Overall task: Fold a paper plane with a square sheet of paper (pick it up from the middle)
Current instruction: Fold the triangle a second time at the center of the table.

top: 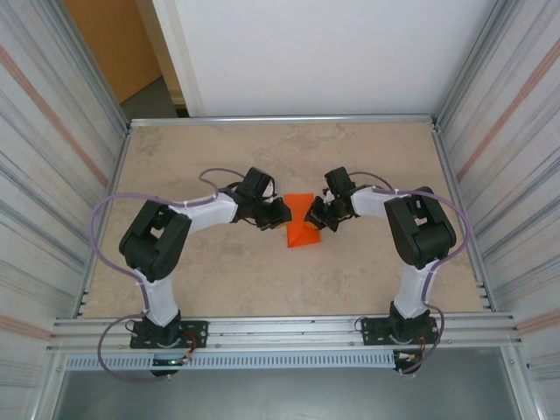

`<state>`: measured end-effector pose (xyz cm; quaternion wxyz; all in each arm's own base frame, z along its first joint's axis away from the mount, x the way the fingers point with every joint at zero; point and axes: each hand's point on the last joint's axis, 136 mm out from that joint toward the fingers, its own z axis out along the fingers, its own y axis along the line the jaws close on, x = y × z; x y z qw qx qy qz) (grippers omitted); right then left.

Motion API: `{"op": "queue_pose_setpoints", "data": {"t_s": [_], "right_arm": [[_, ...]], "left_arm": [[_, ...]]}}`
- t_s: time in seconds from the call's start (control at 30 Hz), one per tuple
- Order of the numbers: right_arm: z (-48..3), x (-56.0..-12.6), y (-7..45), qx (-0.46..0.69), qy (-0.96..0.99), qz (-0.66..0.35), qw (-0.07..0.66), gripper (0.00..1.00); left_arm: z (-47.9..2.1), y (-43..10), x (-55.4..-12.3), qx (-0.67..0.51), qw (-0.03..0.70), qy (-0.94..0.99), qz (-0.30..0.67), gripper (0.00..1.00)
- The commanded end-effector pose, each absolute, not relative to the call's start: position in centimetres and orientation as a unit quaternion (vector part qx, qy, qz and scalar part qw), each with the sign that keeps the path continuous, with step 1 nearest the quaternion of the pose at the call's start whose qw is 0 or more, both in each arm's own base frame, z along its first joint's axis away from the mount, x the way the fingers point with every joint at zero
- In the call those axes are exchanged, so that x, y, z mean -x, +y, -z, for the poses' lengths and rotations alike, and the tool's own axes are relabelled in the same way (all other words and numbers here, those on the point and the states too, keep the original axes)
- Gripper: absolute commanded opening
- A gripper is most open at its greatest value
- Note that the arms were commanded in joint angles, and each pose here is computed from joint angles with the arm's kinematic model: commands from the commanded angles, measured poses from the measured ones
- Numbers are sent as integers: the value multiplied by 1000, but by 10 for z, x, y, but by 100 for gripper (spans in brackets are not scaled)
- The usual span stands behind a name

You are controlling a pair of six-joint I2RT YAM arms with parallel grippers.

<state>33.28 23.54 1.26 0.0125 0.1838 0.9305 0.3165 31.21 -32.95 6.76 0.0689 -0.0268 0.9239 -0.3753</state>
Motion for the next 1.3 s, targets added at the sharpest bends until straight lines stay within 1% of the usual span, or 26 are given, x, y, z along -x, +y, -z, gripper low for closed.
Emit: {"op": "queue_pose_setpoints", "data": {"t_s": [0.0,0.23,1.27], "right_arm": [[45,-293,195,-243,948,-203,-45,4],[48,-290,194,-247,947,-198,-51,4],[50,-290,193,-248,947,-195,-53,4]], "left_arm": [[-74,-340,-297,29,76,920,384,15],[-54,-356,-275,17,41,926,376,16],[-19,-338,-270,20,16,945,326,10]]}}
